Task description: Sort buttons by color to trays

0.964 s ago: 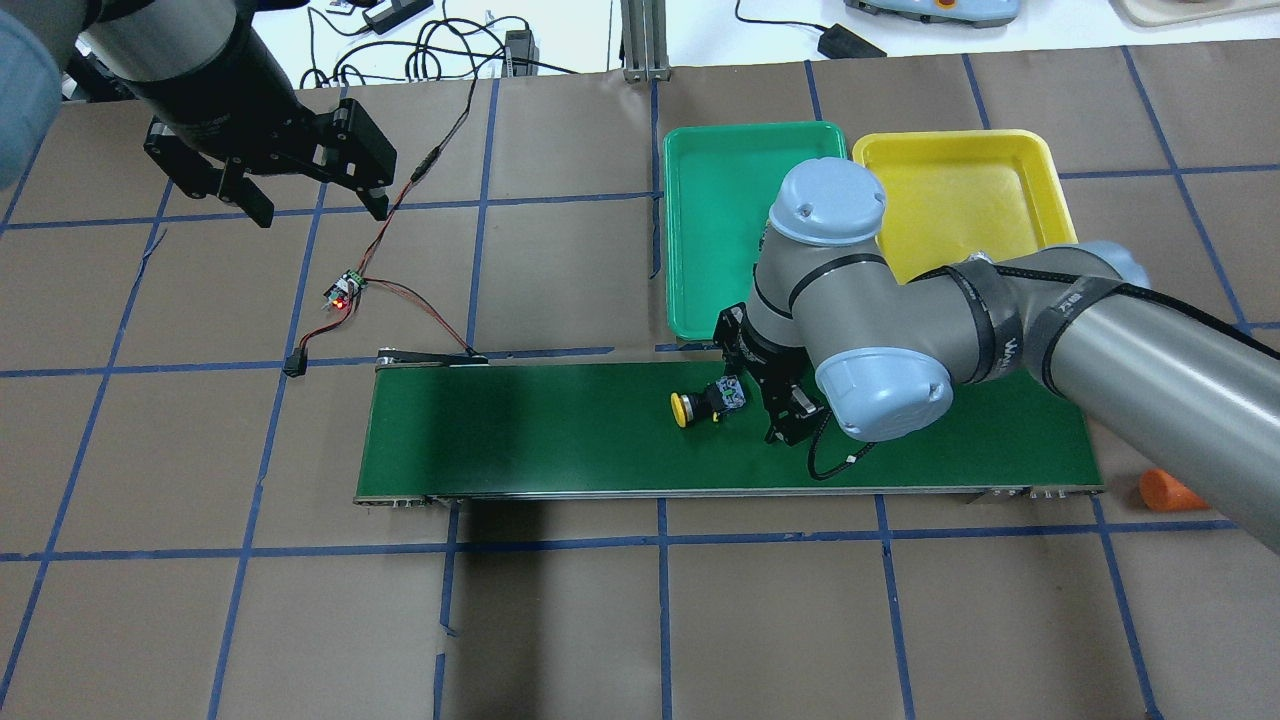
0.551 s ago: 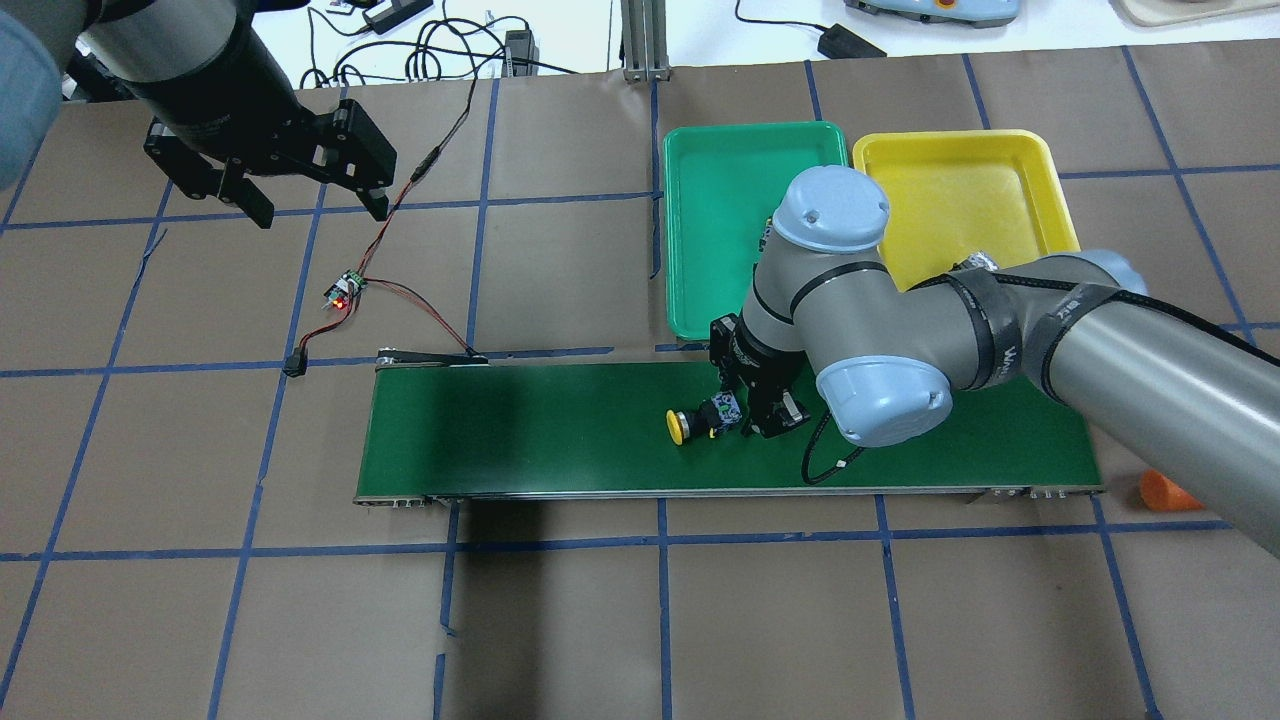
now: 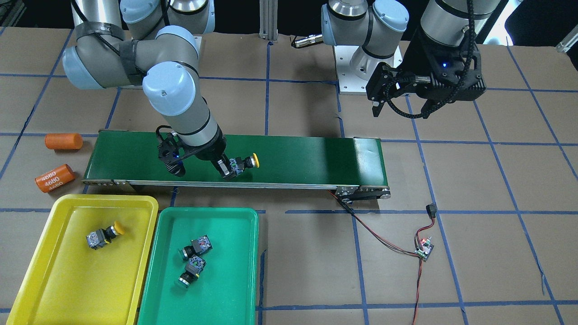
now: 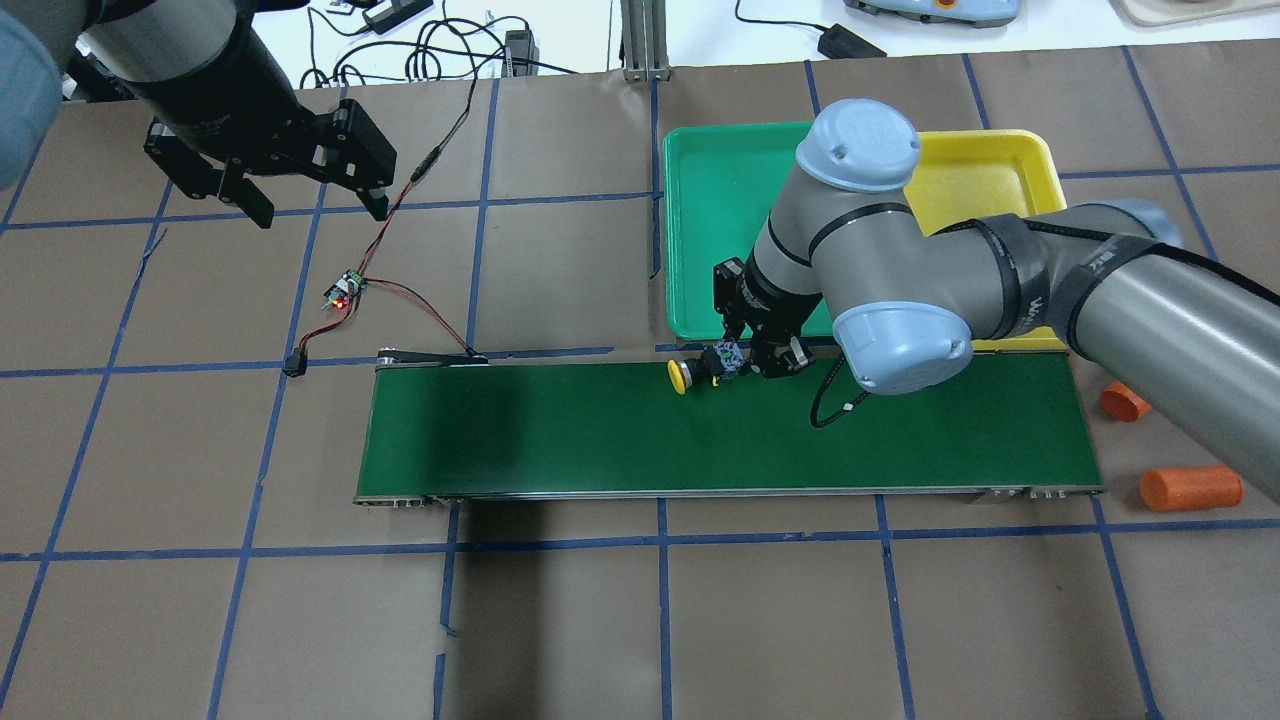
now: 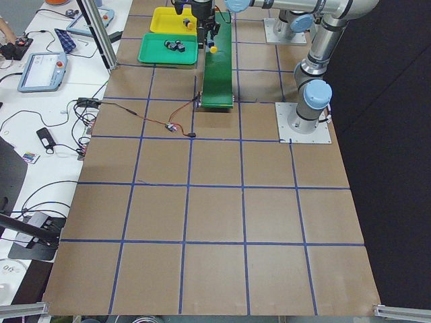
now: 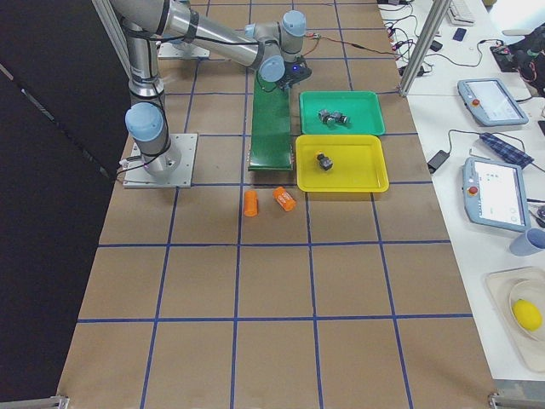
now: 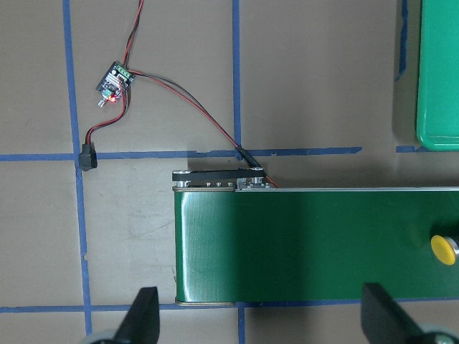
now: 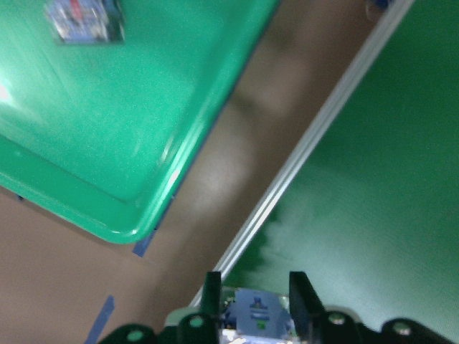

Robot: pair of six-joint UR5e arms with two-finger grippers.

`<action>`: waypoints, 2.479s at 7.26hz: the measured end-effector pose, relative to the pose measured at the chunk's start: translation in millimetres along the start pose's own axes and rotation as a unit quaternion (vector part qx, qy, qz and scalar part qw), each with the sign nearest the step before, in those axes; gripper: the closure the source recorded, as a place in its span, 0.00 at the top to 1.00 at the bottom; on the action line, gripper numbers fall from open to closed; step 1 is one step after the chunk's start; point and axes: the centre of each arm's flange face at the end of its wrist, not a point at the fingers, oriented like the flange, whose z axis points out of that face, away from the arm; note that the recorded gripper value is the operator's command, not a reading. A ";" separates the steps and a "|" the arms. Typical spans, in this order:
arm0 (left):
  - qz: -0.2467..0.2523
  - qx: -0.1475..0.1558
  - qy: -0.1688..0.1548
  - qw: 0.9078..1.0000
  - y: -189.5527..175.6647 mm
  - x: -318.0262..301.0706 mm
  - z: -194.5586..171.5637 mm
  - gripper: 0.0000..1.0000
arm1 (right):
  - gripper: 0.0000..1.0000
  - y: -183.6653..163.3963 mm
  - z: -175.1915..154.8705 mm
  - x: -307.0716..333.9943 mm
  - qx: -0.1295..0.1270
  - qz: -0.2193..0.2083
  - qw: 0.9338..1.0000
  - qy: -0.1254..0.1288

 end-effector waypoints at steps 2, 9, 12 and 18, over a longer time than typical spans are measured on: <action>0.000 0.000 0.000 1.000 0.1 0.2 0.0 1.00 | 0.27 -118.0 -34.5 13.6 0.030 -0.050 0.998 -0.019; 0.001 0.000 0.000 1.000 0.2 0.9 0.8 1.00 | 1.00 -157.8 -136.8 75.5 0.050 -0.145 0.988 -0.007; 0.001 0.000 0.000 1.000 0.4 1.0 0.7 1.00 | 1.00 -61.7 -179.6 89.6 0.085 -0.318 0.942 0.066; 0.001 0.000 0.000 1.000 -0.1 1.0 1.6 1.00 | 1.00 -15.0 -206.0 80.8 0.034 -0.439 0.894 0.087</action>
